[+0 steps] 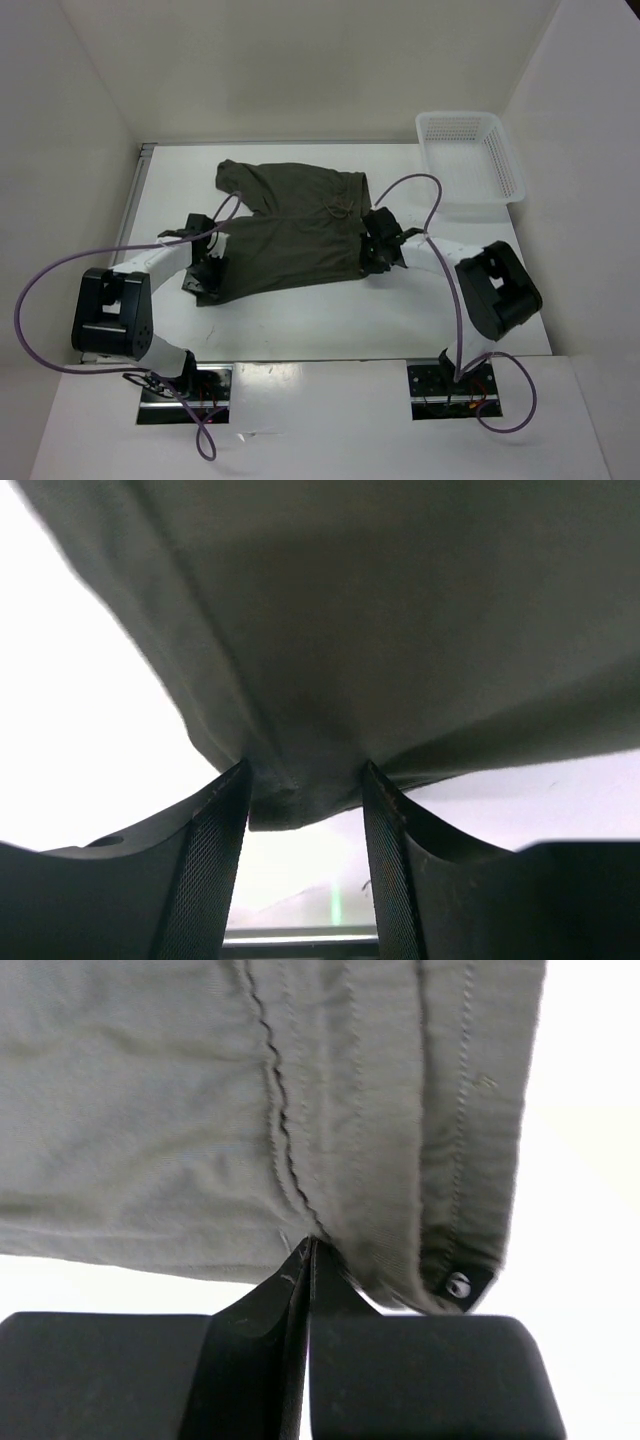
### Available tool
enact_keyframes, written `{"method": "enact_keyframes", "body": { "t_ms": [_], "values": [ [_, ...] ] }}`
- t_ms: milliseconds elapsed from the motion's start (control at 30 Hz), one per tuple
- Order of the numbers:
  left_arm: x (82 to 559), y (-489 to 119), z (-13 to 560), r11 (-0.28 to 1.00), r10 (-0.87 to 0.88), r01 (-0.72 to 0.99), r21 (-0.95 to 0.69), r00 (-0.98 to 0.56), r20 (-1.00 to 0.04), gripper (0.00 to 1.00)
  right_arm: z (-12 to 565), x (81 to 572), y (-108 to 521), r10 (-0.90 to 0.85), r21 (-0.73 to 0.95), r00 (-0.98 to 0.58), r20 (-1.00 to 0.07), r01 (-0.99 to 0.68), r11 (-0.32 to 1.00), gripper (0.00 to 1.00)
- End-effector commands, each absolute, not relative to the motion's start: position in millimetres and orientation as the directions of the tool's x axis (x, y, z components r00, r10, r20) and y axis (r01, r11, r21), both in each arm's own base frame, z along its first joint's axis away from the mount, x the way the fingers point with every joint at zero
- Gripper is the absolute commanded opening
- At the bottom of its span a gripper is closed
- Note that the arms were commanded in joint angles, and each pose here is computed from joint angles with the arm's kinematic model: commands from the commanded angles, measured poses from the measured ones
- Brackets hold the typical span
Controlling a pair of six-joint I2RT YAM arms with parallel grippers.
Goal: Fold and stack the shorts
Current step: Flatten the shorts out
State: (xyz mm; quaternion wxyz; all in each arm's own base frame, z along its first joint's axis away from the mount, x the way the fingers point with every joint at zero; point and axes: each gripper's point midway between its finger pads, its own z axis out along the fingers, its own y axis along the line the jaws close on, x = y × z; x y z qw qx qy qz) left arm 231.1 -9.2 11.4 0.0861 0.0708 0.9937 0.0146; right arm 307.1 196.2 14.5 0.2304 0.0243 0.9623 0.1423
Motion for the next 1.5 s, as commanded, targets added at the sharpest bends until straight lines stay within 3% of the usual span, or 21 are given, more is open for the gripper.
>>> {"method": "enact_keyframes", "body": {
  "t_ms": [0, 133, 300, 400, 600, 767, 1067, 1233, 1333, 1367, 1467],
  "values": [
    [199.4, 7.5, 10.5, 0.99, 0.122, 0.115, 0.085, -0.989, -0.081, 0.56, 18.7, 256.5, 164.5, 0.123, 0.216, -0.929, -0.348, 0.048, 0.975, 0.0],
    [205.3, -2.4, 32.9, 0.992, 0.122, 0.119, 0.032, -0.986, -0.113, 0.54, 67.8, 263.7, 160.2, 0.171, 0.245, -0.882, -0.439, 0.066, 0.967, 0.0],
    [250.4, -50.6, 101.1, 0.961, 0.118, 0.19, -0.202, -0.939, -0.323, 0.71, 136.3, 297.7, 165.4, 0.139, 0.252, -0.789, -0.598, -0.02, 0.968, 0.05],
    [297.9, -64.9, 135.3, 0.939, 0.113, 0.246, -0.241, -0.881, -0.46, 0.73, 157.5, 325.9, 174.1, 0.097, 0.225, -0.742, -0.663, -0.075, 0.971, 0.14],
    [422.2, -50.5, 135.9, 0.942, 0.059, 0.239, -0.236, -0.81, -0.583, 0.72, 171.3, 414.4, 201.4, 0.064, 0.198, -0.653, -0.755, -0.134, 0.971, 0.23],
    [497.5, -32.0, 155.4, 0.932, 0.016, 0.269, -0.242, -0.7, -0.714, 0.72, 181.5, 478.4, 211.9, 0.081, 0.234, -0.597, -0.798, -0.184, 0.955, 0.26],
    [573.1, -13.9, 108.2, 0.942, 0.006, 0.253, -0.223, -0.673, -0.74, 0.72, 155.5, 537.8, 174.2, 0.105, 0.228, -0.585, -0.804, -0.14, 0.964, 0.26],
    [596.4, -19.0, 91.3, 0.935, 0.012, 0.269, -0.23, -0.672, -0.74, 0.69, 137.3, 571.2, 158.0, 0.204, 0.325, -0.601, -0.773, -0.098, 0.941, 0.26],
    [596.0, -23.0, 78.2, 0.936, 0.017, 0.265, -0.233, -0.692, -0.722, 0.61, 129.1, 586.5, 162.4, 0.217, 0.359, -0.611, -0.761, -0.119, 0.926, 0.48],
    [595.5, -23.0, 70.3, 0.935, 0.016, 0.262, -0.237, -0.702, -0.712, 0.59, 128.1, 590.3, 163.2, 0.217, 0.359, -0.609, -0.763, -0.12, 0.925, 0.6],
    [594.0, -23.1, 53.7, 0.935, 0.014, 0.255, -0.247, -0.722, -0.692, 0.55, 113.4, 596.6, 166.0, 0.191, 0.348, -0.624, -0.758, -0.137, 0.928, 0.74]
  ]
}}
